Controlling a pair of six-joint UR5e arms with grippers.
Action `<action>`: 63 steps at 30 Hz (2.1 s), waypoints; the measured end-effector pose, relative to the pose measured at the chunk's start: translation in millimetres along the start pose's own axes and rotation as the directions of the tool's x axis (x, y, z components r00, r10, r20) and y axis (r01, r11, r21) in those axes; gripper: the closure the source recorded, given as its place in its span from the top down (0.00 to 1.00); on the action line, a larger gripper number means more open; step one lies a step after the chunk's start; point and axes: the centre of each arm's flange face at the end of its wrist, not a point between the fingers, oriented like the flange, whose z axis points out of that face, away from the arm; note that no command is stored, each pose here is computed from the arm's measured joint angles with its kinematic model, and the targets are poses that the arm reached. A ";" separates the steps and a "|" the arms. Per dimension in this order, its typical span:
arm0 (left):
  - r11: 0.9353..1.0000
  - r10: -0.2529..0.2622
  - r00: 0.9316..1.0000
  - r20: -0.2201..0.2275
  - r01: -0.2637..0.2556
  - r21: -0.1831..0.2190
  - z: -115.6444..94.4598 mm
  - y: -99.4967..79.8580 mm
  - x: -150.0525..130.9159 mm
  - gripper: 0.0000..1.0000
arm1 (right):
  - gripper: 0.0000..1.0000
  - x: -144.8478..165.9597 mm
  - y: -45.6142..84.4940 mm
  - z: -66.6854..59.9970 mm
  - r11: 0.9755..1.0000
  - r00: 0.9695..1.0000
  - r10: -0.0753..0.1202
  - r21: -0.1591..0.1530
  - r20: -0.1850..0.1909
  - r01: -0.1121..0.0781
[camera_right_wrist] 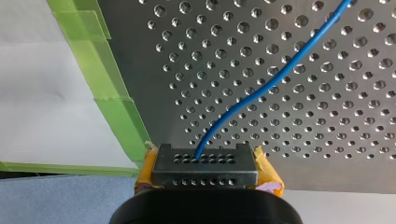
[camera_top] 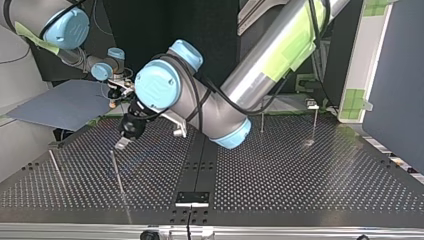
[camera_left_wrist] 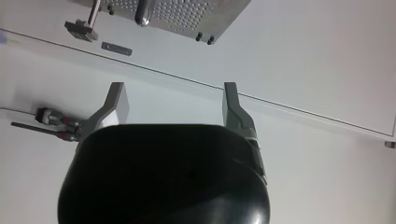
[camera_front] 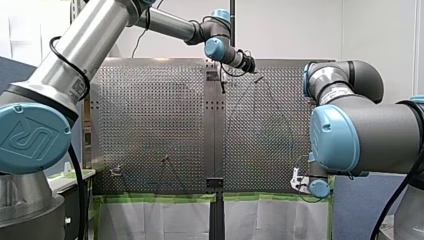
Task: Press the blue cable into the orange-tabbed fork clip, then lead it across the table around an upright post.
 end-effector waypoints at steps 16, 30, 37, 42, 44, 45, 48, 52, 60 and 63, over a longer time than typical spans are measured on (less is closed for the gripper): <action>0.992 0.119 0.993 -0.027 -0.119 -0.030 -1.7 10.1 1.0 0.98 | 0.00 -0.2 -0.1 -0.1 1.000 1.000 0.001 0.001 0.002 -0.001; 0.988 0.106 0.992 -0.072 -0.114 -0.106 -8.3 17.8 3.9 0.98 | 0.00 -0.5 -1.0 -0.3 1.000 1.000 0.002 0.009 0.004 -0.002; 0.980 0.095 0.993 -0.071 -0.106 -0.167 -10.2 24.4 2.9 0.98 | 0.00 -0.6 -1.2 -0.3 1.000 1.000 0.002 0.010 0.005 -0.002; 0.971 0.095 0.993 -0.064 -0.107 -0.214 -11.2 29.0 1.4 0.98 | 0.00 -0.5 -0.9 -0.3 1.000 1.000 0.002 0.010 0.004 -0.002; 0.966 0.096 0.993 -0.061 -0.108 -0.234 -11.8 30.9 0.8 0.98 | 0.00 -0.5 -1.0 -0.4 1.000 1.000 0.002 0.010 0.004 -0.002; 0.964 0.096 0.994 -0.060 -0.108 -0.242 -12.1 31.7 0.6 0.98 | 0.00 -0.6 -1.0 -0.4 1.000 1.000 0.002 0.011 0.004 -0.002; 0.957 0.097 0.994 -0.056 -0.109 -0.268 -12.8 34.1 -0.2 0.98 | 0.00 -0.4 -1.1 -0.3 1.000 1.000 0.002 0.011 0.004 -0.002; 0.948 0.099 0.994 -0.052 -0.110 -0.298 -13.7 37.2 -0.9 0.98 | 0.00 -0.4 -1.0 -0.3 1.000 1.000 0.002 0.010 0.004 -0.002; 0.942 0.100 0.994 -0.048 -0.110 -0.316 -14.4 39.0 -1.7 0.98 | 0.00 -0.6 -1.2 -0.4 1.000 1.000 0.002 0.011 0.005 -0.002; 0.943 0.100 0.994 -0.048 -0.110 -0.314 -14.0 38.8 -1.5 0.98 | 0.00 -0.6 -1.1 -0.3 1.000 1.000 0.002 0.011 0.005 -0.002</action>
